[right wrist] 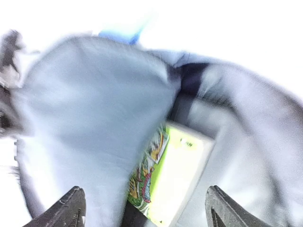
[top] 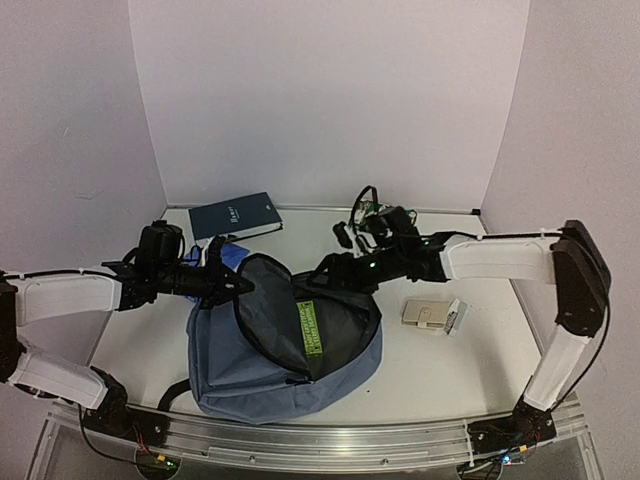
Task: Pack the student bag
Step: Place the book in the student bag, then pick up the book from the center of the board.
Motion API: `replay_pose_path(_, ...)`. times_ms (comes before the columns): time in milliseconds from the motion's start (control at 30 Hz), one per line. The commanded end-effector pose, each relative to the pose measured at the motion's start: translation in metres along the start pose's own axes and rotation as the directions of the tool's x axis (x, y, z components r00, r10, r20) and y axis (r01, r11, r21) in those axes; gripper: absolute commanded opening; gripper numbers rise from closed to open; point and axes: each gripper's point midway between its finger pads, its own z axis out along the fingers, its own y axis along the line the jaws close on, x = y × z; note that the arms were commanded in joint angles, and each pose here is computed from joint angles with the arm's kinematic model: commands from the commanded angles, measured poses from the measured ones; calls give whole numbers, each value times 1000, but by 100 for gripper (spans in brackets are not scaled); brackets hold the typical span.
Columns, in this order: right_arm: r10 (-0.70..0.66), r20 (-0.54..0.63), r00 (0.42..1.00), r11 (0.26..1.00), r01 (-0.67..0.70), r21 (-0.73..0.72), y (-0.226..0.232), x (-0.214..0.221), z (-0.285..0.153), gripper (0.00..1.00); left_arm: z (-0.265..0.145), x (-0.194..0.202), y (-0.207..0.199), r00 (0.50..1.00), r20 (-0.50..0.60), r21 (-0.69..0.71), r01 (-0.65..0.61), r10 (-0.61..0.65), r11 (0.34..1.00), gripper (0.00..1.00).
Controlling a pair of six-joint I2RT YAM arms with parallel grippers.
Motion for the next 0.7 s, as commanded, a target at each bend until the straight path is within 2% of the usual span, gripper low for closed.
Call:
replay_pose_path(0,-133,113,985,964,102,247,-17,-33,-58,93,-10,6,44,997,46,-167,73,-67,983,0)
replay_pose_path(67,-154,154,976,936,94,338,-32,-47,-78,98,-10,9,54,995,47,-200,94,-86,975,0)
replay_pose_path(167,-130,201,971,905,34,423,-68,-68,-101,98,-9,12,68,993,46,-243,119,-111,963,0)
replay_pose_path(333,-118,241,963,843,-31,536,-137,-100,-116,98,-4,13,79,991,38,-267,132,-126,955,0)
replay_pose_path(667,-85,359,929,810,-146,569,-254,-171,-116,91,1,-3,65,996,64,-220,71,-58,973,0)
